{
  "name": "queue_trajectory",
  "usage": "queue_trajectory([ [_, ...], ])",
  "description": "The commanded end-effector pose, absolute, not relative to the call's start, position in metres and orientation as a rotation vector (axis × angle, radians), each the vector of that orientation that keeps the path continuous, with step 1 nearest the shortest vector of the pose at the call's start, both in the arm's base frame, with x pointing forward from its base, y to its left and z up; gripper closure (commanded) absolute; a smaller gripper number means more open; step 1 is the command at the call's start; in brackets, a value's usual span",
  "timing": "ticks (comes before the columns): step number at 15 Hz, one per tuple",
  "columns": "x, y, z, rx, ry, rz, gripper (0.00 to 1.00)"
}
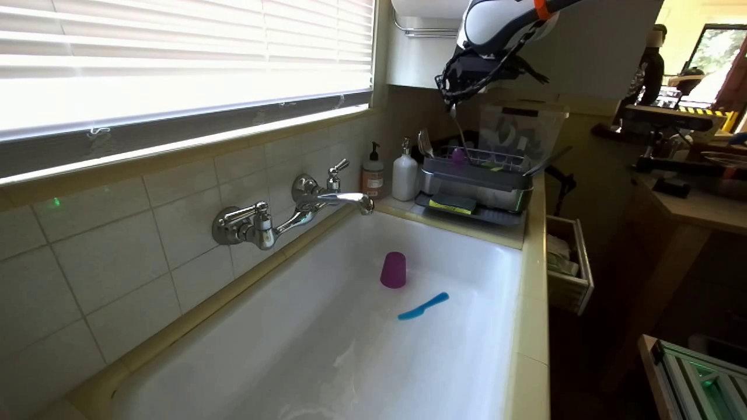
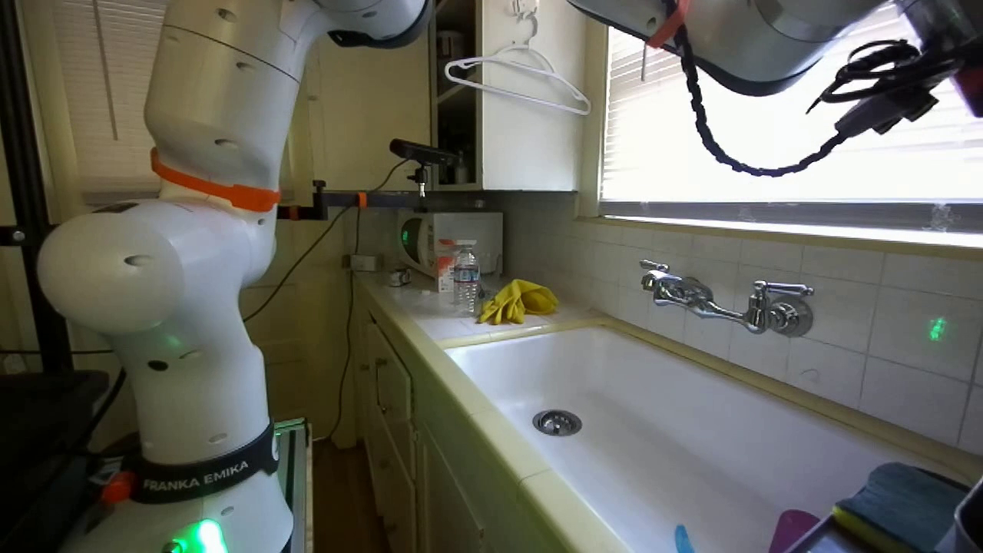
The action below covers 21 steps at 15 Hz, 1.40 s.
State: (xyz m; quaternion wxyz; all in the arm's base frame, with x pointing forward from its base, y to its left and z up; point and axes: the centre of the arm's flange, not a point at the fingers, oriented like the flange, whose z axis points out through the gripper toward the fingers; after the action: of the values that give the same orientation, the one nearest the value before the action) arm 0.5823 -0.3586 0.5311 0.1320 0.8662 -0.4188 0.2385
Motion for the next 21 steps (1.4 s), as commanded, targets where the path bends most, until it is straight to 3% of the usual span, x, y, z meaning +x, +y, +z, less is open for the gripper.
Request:
queue_trajectory([
  [1, 0.571, -0.335, 0.539, 2.515, -1.155, 0.694, 0.98],
  [10, 0.564, -0.263, 0.543, 2.68, -0.908, 0.624, 0.98],
  [21, 0.564, -0.145, 0.459, 2.92, -0.509, 0.453, 0.98],
])
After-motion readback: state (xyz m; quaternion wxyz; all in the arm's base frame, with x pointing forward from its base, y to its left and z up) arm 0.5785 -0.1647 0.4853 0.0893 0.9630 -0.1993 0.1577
